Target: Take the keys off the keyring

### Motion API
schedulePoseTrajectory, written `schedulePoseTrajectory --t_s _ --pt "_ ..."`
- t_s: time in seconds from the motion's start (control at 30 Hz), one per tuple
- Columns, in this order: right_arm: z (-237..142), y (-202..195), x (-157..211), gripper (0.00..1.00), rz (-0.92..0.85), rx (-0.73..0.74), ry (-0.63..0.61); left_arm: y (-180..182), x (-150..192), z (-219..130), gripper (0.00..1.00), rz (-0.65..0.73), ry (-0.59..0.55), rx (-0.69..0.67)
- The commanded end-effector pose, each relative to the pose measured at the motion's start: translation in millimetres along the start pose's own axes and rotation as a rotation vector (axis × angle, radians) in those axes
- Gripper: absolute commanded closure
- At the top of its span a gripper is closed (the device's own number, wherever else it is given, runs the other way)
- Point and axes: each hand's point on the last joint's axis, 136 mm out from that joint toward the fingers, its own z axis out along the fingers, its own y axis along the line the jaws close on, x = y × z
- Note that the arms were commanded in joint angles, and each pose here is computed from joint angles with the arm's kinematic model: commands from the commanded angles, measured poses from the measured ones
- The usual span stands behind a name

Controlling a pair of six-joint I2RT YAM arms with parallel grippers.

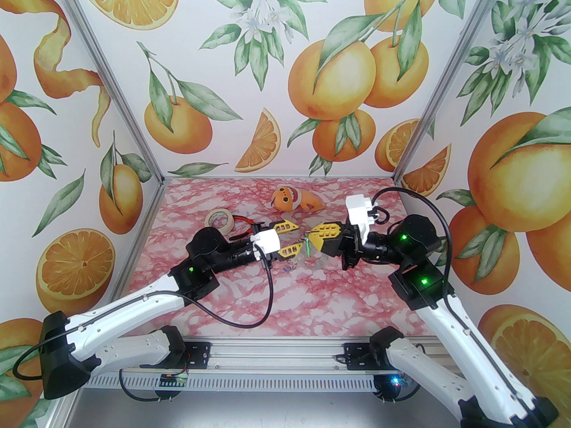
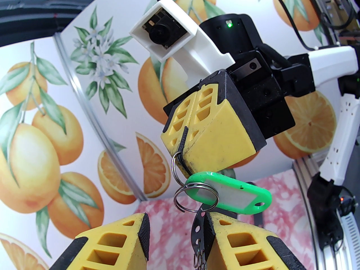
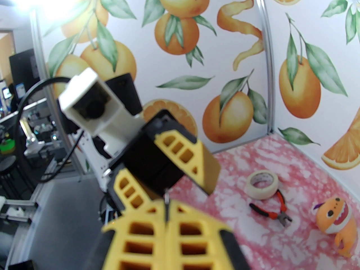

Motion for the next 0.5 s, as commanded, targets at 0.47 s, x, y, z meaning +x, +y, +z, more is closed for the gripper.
schedulePoseTrajectory --t_s 0.47 --pt "-1.8 7.3 -8.1 1.00 -0.052 -0.027 -0.013 -7.2 -18.1 9.3 0.74 0.004 -0.025 0.143"
